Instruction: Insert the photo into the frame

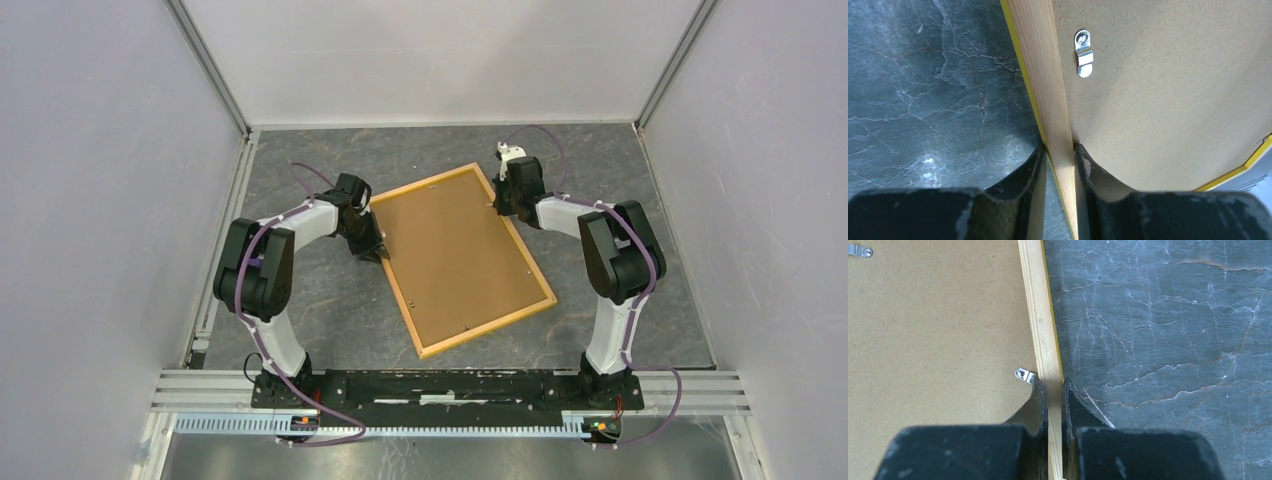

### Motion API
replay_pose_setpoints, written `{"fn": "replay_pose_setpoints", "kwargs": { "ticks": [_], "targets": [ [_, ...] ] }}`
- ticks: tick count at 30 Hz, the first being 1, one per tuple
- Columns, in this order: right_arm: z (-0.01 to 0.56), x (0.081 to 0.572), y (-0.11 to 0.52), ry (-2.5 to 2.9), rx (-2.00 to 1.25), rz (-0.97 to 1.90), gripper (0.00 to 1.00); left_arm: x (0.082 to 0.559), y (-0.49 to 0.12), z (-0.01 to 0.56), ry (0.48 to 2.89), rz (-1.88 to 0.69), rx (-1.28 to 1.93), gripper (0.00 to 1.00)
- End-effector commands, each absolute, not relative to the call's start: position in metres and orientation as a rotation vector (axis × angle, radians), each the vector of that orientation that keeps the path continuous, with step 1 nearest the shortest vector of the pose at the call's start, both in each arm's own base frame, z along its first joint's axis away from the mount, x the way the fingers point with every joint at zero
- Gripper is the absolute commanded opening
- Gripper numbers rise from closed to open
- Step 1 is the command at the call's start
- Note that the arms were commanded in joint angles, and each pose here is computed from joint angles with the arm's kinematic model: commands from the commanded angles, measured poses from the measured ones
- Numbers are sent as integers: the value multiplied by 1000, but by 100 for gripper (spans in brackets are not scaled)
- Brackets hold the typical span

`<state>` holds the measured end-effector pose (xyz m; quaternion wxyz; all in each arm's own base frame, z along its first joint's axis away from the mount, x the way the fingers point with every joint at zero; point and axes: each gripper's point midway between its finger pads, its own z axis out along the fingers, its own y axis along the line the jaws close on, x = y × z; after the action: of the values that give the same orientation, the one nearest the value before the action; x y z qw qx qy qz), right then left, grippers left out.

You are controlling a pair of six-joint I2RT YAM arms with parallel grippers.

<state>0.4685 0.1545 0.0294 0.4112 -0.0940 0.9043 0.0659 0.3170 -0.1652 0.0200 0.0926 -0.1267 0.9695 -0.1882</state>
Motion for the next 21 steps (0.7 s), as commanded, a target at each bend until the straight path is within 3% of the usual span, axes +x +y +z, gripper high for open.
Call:
{"fn": "replay_pose_setpoints", "kwargs": {
  "ticks": [1, 4, 5, 8, 11, 14, 17, 19, 21],
  "targets": [
    [1, 451, 142, 2360, -158, 117, 0, 328, -171, 28, 2837, -592, -284, 6],
    [12, 441, 137, 2346, -167, 106, 0, 328, -176, 41, 2812, -648, -245, 35],
    [17, 436, 135, 2340, -180, 107, 7, 328, -179, 47, 2799, -675, -228, 42],
    [27, 421, 126, 2344, -205, 71, 54, 329, -189, 71, 2730, -781, -154, 59],
    [25, 402, 111, 2392, -233, -2, 70, 322, -203, 102, 2614, -937, -43, 67],
    [16, 380, 100, 2449, -232, -50, 74, 316, -209, 130, 2487, -1022, 9, 79],
    [6, 357, 91, 2506, -204, -75, 71, 314, -208, 154, 2414, -1029, 44, 83],
    [1, 344, 90, 2515, -191, -46, 64, 313, -209, 168, 2365, -1044, 61, 83],
    [-4, 336, 89, 2521, -174, -33, 47, 310, -210, 182, 2318, -1059, 79, 83]
  ]
}}
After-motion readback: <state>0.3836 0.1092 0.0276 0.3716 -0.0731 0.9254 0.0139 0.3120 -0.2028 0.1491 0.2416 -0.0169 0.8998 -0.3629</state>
